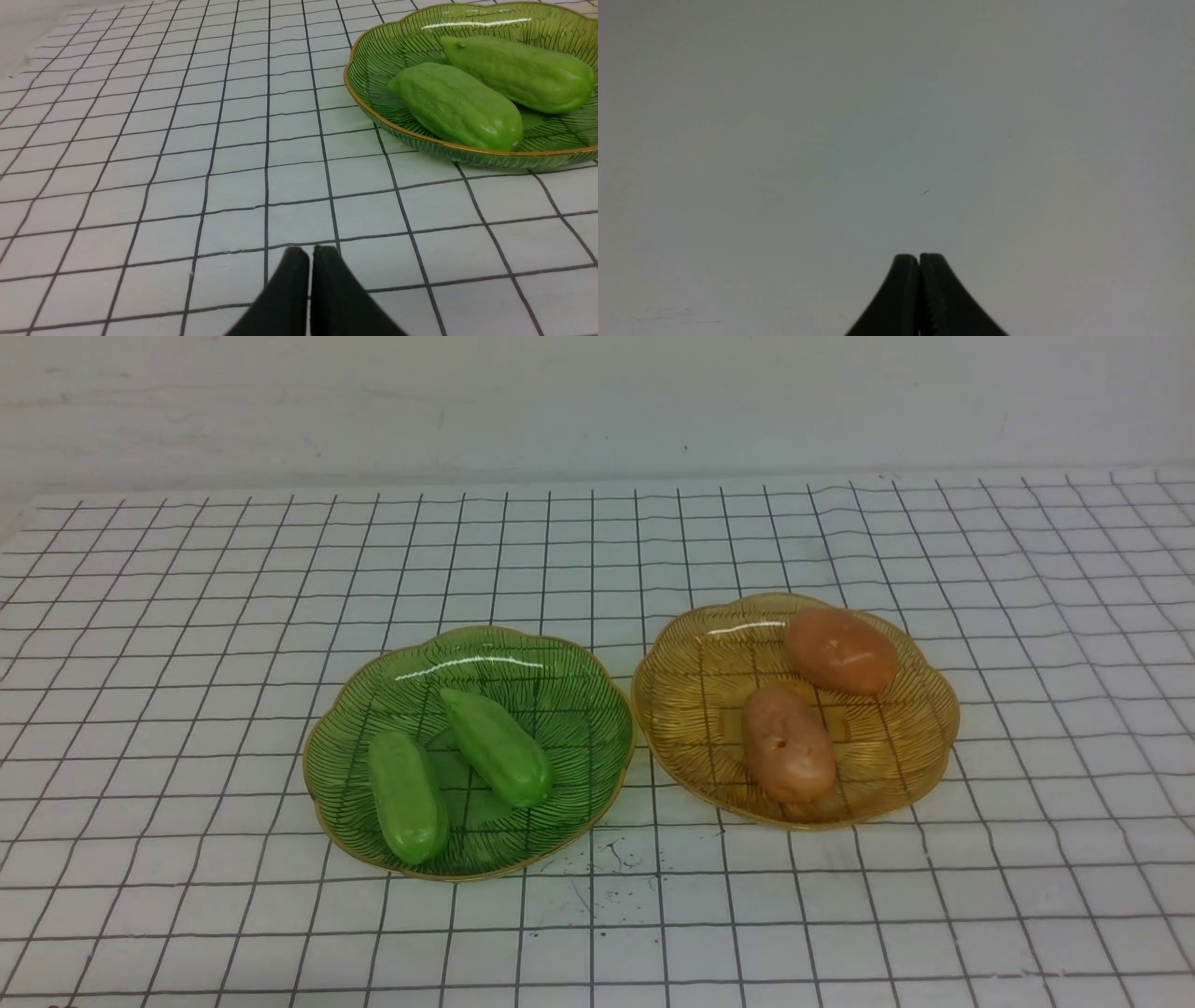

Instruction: Put different types of vegetables on the plate.

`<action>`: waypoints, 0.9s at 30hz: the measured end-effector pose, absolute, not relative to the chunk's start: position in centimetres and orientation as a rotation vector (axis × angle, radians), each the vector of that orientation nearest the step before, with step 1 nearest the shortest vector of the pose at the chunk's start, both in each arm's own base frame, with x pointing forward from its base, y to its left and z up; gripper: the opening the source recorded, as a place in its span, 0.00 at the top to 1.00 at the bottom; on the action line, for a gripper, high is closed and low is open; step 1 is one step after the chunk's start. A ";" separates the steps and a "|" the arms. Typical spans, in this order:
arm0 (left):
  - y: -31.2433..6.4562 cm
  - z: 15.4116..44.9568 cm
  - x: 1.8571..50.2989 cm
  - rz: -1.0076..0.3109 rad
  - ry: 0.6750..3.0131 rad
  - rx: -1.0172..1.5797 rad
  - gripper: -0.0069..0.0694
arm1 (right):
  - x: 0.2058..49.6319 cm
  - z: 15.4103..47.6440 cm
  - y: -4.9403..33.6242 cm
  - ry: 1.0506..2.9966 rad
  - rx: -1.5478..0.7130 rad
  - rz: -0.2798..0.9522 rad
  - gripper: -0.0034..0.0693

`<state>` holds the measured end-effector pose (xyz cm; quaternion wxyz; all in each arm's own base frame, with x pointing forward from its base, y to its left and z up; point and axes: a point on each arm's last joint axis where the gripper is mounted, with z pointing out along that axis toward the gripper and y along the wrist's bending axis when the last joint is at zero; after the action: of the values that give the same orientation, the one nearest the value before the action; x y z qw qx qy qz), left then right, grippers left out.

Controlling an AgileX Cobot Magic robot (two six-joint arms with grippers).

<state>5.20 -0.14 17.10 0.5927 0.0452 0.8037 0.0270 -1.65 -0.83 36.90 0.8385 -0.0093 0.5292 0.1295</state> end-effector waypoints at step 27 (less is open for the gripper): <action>-0.1 17.1 5.2 0.063 1.869 0.104 0.92 | 4.0 26.3 -0.4 1.475 0.042 0.015 0.97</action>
<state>5.20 -0.14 17.10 0.5927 0.0447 0.8038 0.0272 3.98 -0.37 26.25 0.7400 0.0191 0.6724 0.0068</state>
